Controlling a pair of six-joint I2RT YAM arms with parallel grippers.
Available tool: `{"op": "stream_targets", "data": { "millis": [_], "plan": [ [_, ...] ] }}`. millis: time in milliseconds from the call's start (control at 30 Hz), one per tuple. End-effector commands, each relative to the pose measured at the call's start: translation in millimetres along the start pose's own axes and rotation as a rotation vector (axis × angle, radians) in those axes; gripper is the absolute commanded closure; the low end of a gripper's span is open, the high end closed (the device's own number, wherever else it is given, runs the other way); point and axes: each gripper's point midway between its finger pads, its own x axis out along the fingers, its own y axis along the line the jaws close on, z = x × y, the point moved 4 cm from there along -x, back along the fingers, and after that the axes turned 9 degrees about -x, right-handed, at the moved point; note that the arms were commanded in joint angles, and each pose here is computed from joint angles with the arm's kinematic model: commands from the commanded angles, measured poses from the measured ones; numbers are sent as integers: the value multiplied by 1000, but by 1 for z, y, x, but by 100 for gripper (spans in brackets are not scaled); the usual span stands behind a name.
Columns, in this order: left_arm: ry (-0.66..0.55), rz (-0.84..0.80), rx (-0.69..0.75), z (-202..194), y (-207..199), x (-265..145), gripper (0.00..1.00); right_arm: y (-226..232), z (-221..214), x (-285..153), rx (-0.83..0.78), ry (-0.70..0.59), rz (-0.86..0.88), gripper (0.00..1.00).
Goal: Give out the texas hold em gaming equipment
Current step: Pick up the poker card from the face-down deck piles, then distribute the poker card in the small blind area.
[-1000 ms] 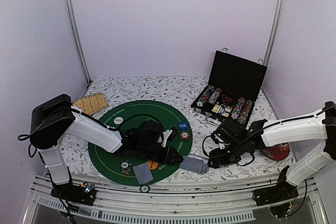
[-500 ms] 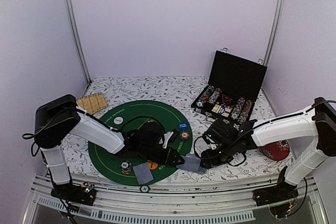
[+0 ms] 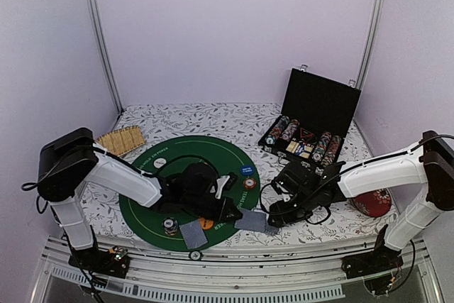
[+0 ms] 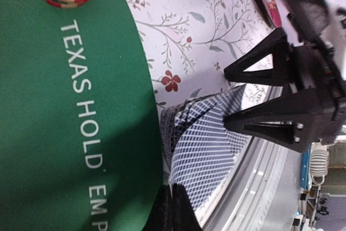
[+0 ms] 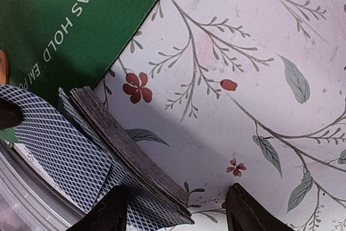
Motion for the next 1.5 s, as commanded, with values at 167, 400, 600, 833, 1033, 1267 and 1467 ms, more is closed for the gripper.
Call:
{"op": "stream_targets", "data": {
  "millis": [167,400,600,833,1033,1267,1467],
  "plan": [
    [-77,-17,51,19,-19,-35,100,-8,3,-21,-15,-18,-43,33],
    [-301,-109,27,81,-43,-79,100,-16,20,-48,5,-89,-17,32],
    [-589,-19,-109,166,-22,-86,100,-13,39,-64,-41,-145,-1,32],
    [-711,31,-378,217,37,-44,100,-15,56,-74,-80,-171,-15,32],
    [-718,141,-495,228,77,-13,100,-23,58,-74,-90,-162,-39,32],
    [-637,181,-533,219,102,12,100,-25,56,-72,-94,-153,-27,31],
    [-693,272,-485,220,101,-11,63,-27,54,-67,-100,-130,-20,26]
  ]
}}
